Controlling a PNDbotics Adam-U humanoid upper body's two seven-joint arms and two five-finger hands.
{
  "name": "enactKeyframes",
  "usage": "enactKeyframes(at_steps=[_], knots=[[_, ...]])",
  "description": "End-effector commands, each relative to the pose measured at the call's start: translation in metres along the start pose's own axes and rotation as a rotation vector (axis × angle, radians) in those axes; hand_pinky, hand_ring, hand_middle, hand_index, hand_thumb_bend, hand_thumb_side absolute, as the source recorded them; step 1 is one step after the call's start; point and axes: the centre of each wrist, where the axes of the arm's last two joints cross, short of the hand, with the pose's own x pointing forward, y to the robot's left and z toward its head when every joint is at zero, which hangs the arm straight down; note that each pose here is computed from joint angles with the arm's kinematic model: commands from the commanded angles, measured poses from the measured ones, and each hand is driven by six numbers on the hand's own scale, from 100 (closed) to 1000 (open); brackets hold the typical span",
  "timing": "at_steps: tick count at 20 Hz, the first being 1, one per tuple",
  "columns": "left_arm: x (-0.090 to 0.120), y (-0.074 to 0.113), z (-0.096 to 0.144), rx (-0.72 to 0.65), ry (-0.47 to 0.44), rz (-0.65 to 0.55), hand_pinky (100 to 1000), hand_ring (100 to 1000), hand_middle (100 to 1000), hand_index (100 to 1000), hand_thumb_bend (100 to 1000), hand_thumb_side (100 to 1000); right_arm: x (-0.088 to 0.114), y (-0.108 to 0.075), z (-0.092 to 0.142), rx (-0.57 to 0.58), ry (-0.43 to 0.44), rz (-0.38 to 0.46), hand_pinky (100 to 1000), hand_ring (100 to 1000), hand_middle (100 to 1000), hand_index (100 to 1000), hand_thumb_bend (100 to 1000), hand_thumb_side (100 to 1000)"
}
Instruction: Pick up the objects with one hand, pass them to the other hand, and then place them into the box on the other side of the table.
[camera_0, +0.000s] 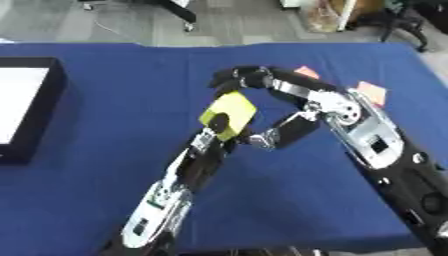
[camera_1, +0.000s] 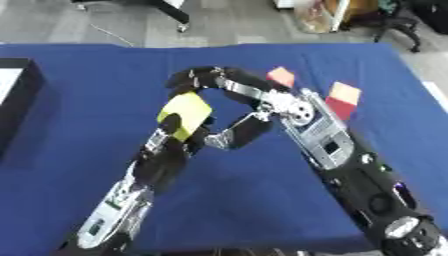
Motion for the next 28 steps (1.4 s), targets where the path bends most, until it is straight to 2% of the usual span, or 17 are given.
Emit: enactKeyframes(at_steps=[1, 3, 7, 14, 22, 26, 28], knots=[[0.0132, -0.0061, -0.0151, 0.008, -0.064, 0.020, 942, 606, 478, 704, 200, 771, 0.0002, 0.0046, -0.0025, 0.035, -0.003, 0.007, 844, 1000, 881, 425, 100, 100], [0.0137, -0.0062, -0.0157, 0.024, -0.068, 0.026, 940, 598, 466, 687, 149, 792, -0.0007, 0.0064, -0.0027, 0.040, -0.002, 0.006, 844, 1000, 881, 423, 100, 100], [0.0143, -0.0060, -0.0160, 0.060, -0.072, 0.034, 929, 576, 440, 654, 105, 774, -0.0026, 0.0090, -0.0028, 0.047, 0.003, 0.005, 844, 1000, 882, 420, 100, 100], [0.0154, -0.0054, -0.0162, 0.119, -0.073, 0.036, 908, 527, 364, 574, 100, 724, -0.0036, 0.0105, -0.0033, 0.052, 0.004, 0.007, 844, 1000, 884, 430, 100, 100], [0.0154, -0.0042, -0.0153, 0.164, -0.055, 0.013, 899, 507, 330, 538, 100, 698, -0.0026, 0.0099, -0.0032, 0.049, 0.003, 0.012, 844, 1000, 887, 461, 100, 124], [0.0146, -0.0029, -0.0143, 0.181, -0.045, -0.001, 898, 504, 322, 532, 100, 688, -0.0012, 0.0087, -0.0030, 0.045, 0.001, 0.017, 845, 1000, 895, 524, 100, 186], [0.0146, -0.0017, -0.0137, 0.189, -0.042, -0.017, 899, 502, 318, 530, 100, 683, 0.0009, 0.0071, -0.0030, 0.042, -0.007, 0.022, 849, 1000, 903, 612, 100, 229]])
